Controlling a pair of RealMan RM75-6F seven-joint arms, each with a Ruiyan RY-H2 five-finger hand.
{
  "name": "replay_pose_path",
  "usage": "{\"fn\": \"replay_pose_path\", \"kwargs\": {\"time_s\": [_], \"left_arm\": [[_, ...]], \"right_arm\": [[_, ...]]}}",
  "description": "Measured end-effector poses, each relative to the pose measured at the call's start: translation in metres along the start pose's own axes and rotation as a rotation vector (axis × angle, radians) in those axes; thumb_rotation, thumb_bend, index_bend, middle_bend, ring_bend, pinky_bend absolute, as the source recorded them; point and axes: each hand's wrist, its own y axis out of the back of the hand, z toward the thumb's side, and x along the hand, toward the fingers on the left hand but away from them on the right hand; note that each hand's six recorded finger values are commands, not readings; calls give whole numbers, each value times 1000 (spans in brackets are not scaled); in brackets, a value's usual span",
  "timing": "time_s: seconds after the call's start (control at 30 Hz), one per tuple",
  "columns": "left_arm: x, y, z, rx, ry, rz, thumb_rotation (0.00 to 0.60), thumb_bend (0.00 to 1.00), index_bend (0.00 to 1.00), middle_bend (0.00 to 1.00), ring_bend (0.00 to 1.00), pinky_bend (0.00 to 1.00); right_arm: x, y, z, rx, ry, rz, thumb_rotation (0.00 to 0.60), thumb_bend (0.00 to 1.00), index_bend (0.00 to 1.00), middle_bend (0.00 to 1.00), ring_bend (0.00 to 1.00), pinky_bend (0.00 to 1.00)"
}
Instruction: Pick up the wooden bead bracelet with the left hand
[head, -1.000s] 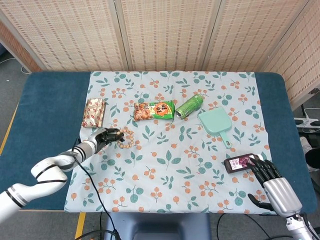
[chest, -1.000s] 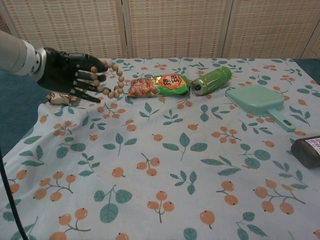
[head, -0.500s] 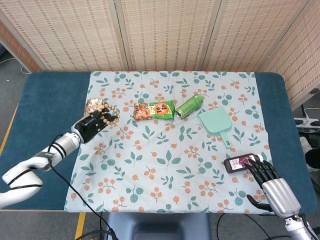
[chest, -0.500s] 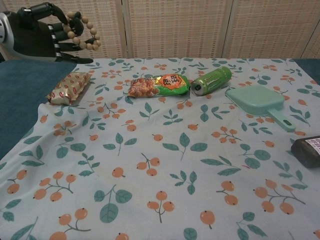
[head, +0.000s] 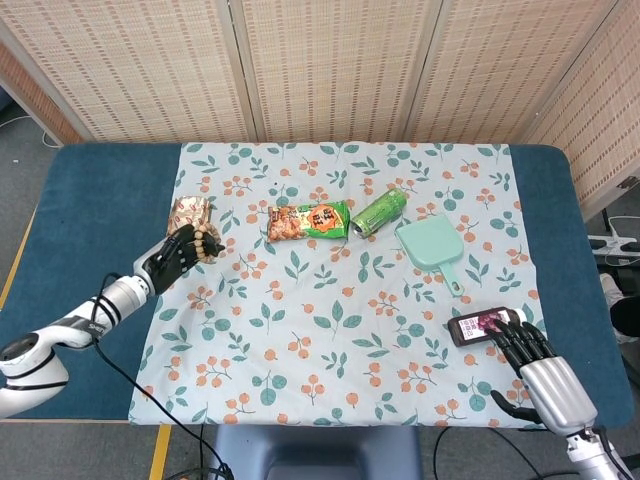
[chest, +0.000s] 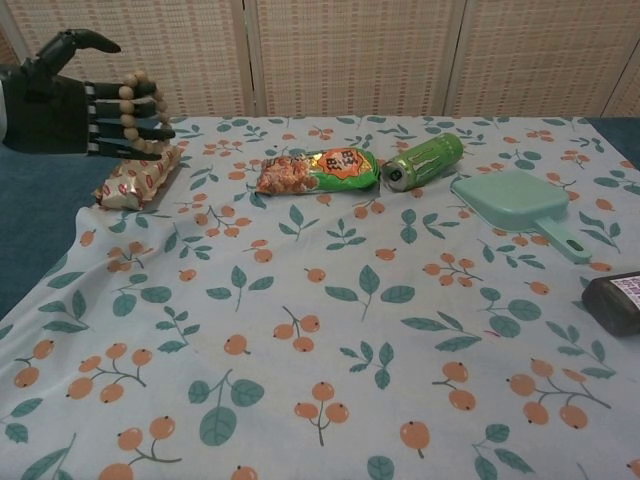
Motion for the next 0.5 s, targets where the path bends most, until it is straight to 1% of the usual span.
{"fn": "replay_pose_path", "kwargs": {"time_s": [0.03,0.13,0.27,0.3,0.4,0.5], "left_arm": [[1,2,-5,36,4,15,217,412,461,512,205,0],[2,4,-16,94,10,48,214,406,496,527,205,0],[4,6,-28,124,16,80,221,415,516,537,207,0],[5,5,-30,122,19,81,237,422,518,537,207,0],[5,3,-36,103,33,75,322,440,523,537,206,0],[7,2,-39,78,47,66,342,441,534,538,206,0]], "right_arm": [[0,0,0,0,0,0,517,216,0,0,0,0],[0,1,0,-1,-2,-4,516,216,0,0,0,0],[1,2,-1,-4,-2,-7,517,216,0,0,0,0],[1,2,-1,-5,-2,-9,517,216,0,0,0,0],[1,3,-1,-6,0,-10,516,216,0,0,0,0],[2,4,-1,-7,0,-13,516,216,0,0,0,0]]}}
